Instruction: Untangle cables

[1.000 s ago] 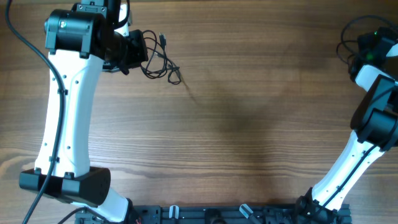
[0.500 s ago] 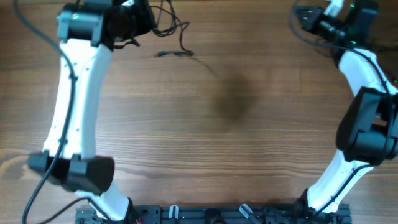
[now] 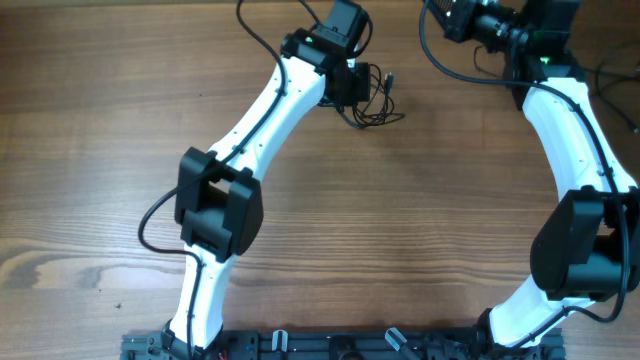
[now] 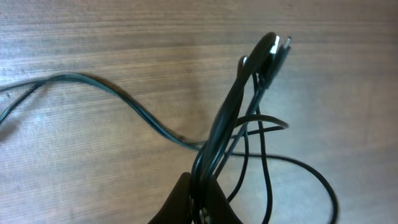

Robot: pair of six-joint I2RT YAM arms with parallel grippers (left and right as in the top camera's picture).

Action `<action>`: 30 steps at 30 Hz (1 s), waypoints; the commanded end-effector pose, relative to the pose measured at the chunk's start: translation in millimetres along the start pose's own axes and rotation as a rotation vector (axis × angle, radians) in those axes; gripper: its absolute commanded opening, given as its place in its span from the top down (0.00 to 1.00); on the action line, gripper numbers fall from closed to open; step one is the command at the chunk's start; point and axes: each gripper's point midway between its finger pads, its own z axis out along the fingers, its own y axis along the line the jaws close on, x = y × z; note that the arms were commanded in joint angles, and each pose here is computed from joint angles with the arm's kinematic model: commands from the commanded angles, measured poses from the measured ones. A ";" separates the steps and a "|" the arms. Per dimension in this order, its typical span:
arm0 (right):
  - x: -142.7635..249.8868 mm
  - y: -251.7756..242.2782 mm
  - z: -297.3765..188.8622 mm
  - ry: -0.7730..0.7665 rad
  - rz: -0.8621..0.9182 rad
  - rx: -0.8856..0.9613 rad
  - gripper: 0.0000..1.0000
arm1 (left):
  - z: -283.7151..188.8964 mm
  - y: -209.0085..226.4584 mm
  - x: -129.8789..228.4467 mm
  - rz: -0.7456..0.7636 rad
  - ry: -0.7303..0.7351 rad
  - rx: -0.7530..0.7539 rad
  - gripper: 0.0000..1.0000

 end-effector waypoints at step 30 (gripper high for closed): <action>243.4 -13.0 129.3 -0.030 1.321 0.796 0.13 | -307.0 138.5 -22.8 -0.256 -0.477 -0.185 0.00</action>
